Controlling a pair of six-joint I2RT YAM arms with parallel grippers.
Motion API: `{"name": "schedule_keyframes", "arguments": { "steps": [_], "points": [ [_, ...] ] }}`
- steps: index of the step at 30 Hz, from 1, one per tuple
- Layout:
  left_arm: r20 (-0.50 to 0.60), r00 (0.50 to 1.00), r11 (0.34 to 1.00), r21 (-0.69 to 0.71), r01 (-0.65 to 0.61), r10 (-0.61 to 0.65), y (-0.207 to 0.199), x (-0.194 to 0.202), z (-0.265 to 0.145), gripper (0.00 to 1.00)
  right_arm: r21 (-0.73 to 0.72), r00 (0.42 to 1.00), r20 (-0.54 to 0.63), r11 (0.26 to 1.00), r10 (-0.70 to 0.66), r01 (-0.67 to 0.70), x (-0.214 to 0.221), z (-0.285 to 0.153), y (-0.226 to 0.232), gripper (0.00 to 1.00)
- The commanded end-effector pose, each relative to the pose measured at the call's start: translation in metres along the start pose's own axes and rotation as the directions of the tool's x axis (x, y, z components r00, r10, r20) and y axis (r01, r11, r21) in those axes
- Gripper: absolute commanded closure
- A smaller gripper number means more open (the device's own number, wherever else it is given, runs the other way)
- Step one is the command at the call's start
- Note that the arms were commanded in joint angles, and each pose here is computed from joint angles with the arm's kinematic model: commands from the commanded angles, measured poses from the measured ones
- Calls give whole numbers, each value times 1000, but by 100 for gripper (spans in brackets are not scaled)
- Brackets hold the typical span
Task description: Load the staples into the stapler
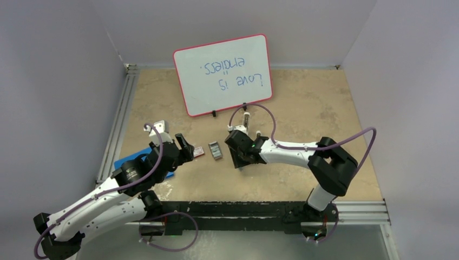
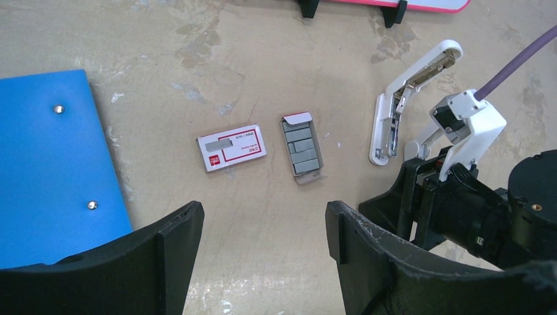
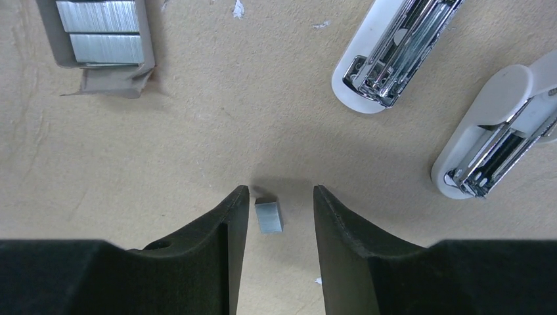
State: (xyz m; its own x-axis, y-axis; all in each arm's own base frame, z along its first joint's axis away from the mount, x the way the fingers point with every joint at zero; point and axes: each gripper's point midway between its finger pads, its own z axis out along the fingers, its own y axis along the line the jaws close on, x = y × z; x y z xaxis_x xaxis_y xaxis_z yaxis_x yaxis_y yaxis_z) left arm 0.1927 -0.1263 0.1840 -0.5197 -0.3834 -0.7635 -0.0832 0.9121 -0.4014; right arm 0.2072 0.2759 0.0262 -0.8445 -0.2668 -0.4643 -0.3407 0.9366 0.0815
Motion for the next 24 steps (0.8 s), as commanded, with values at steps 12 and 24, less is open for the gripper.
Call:
{"name": "schedule_keyframes", "arguments": {
  "steps": [12, 24],
  "points": [
    [33, 999, 999, -2, 34, -34, -1, -8, 0, 31, 23, 996, -40, 996, -82, 83, 12, 9, 8, 62],
    [26, 999, 1000, 8, 28, -29, -3, -7, 1, 31, 40, 997, -39, 997, -63, 64, 10, 1, 6, 68]
  ]
}}
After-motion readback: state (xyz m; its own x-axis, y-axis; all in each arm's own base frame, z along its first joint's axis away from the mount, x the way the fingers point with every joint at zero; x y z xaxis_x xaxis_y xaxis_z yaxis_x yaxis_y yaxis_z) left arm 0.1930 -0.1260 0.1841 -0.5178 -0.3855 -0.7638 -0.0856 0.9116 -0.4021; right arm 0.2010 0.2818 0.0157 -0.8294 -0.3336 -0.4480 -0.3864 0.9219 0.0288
